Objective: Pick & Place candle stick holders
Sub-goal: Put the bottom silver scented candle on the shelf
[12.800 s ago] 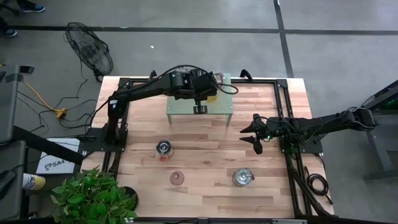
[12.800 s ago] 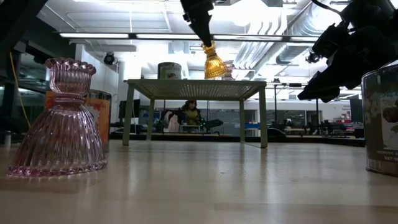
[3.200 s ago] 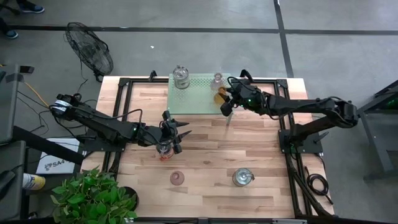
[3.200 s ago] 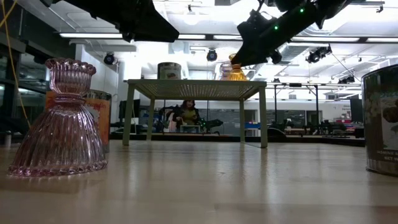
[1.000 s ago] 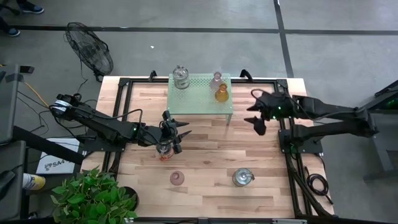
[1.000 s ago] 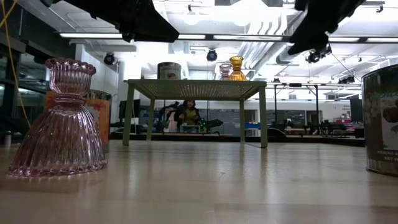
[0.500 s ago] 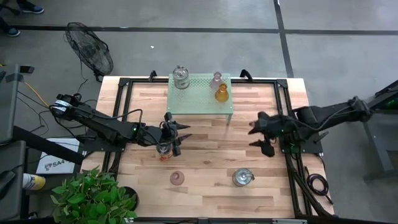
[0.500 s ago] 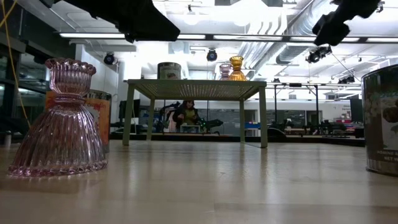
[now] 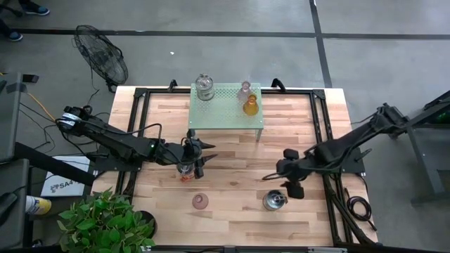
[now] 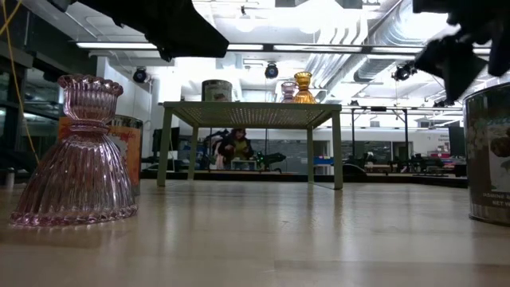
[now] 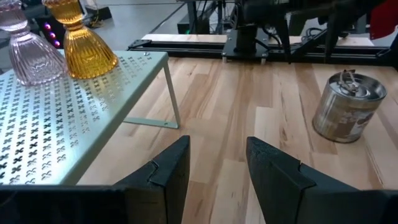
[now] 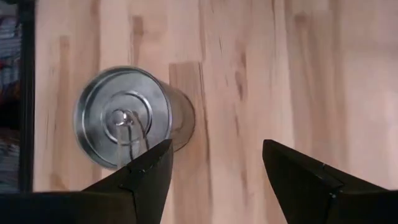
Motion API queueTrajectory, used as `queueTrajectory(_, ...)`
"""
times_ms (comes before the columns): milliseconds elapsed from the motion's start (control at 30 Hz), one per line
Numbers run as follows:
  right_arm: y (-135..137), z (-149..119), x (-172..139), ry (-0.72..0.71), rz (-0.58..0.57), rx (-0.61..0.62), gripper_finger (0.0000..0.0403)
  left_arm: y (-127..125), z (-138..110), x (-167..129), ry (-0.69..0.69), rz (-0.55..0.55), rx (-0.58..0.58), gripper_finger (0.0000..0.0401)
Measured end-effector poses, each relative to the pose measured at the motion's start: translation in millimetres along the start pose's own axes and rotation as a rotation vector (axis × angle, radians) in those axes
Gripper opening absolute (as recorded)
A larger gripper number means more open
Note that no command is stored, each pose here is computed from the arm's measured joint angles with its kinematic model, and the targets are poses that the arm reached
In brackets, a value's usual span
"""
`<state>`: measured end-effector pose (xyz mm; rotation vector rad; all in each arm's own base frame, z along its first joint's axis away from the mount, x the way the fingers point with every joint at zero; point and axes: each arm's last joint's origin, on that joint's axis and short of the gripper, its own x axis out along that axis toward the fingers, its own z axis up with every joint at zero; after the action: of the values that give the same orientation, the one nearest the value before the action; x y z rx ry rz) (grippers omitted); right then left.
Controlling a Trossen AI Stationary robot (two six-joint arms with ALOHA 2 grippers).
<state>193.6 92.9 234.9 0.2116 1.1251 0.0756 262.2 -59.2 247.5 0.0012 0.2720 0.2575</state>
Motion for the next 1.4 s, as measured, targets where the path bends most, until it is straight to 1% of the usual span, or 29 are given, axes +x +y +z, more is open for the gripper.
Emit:
queueTrajectory(100,2,-1,8,0.056,0.008,0.106,0.0243,0,0,0,0.000,0.000,-0.012,0.0154)
queueTrajectory(200,1,-2,10,0.081,0.001,0.176,0.0243,0,0,0,-0.001,0.007,-0.012,0.0154)
queueTrajectory(367,1,-1,10,0.072,-0.007,0.254,0.0243,0,0,0,-0.001,0.008,-0.012,0.0154)
queueTrajectory(500,2,1,10,0.057,0.012,0.296,0.0243,0,0,0,-0.002,0.008,-0.012,0.0154)
queueTrajectory(600,3,2,10,0.037,0.021,0.303,0.0238,0,0,0,-0.002,0.009,-0.007,0.0154)
queueTrajectory(733,5,6,12,0.016,0.044,0.317,0.0223,0,0,0,-0.002,0.009,0.008,0.0154)
queueTrajectory(867,10,4,20,0.045,0.036,0.304,0.0204,0,0,0,-0.002,0.010,0.010,0.0154)
queueTrajectory(1067,17,0,38,0.139,0.037,0.280,0.0187,0,0,0,-0.002,0.010,0.010,0.0154)
queueTrajectory(1400,19,0,43,0.144,0.022,0.294,0.0166,0,0,0,-0.003,0.009,0.009,0.0154)
